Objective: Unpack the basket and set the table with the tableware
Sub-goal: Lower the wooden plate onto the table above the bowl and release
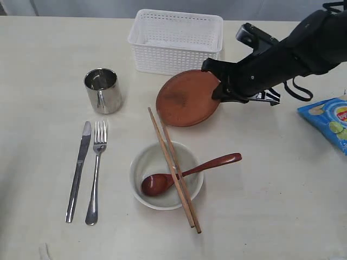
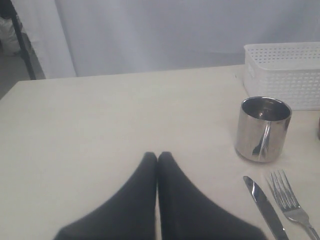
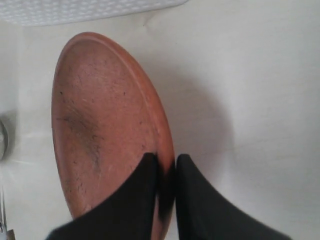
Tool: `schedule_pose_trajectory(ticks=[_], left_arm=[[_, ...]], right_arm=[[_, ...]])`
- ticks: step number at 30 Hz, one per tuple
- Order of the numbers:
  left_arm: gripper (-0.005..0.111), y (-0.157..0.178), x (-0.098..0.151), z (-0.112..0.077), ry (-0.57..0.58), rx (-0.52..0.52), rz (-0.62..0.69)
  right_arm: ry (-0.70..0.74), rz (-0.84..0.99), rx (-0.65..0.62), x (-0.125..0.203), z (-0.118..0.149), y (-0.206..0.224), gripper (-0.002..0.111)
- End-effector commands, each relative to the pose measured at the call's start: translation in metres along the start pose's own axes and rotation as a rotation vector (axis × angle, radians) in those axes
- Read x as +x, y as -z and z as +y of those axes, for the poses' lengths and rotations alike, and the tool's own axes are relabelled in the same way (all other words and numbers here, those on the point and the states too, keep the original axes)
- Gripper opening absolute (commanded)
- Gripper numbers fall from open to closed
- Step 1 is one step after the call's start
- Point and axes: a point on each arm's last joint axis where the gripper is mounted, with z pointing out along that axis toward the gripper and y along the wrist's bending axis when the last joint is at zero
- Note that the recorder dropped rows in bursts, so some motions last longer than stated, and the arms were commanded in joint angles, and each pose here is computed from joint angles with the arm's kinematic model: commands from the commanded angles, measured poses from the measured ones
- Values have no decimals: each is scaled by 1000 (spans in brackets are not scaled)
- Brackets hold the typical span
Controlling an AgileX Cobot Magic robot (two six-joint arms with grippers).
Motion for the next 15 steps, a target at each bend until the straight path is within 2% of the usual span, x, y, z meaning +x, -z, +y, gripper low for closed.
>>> schedule_pose_trajectory(ticks=[1, 6, 15], left_arm=[[0, 0, 0, -1, 10, 10, -7], [0, 0, 0, -1, 10, 10, -7], [0, 0, 0, -1, 10, 10, -7]], right_arm=[[34, -13, 0, -2, 6, -3, -1], [63, 0, -23, 1, 18, -5, 0], [72, -29, -9, -1, 17, -8, 0]])
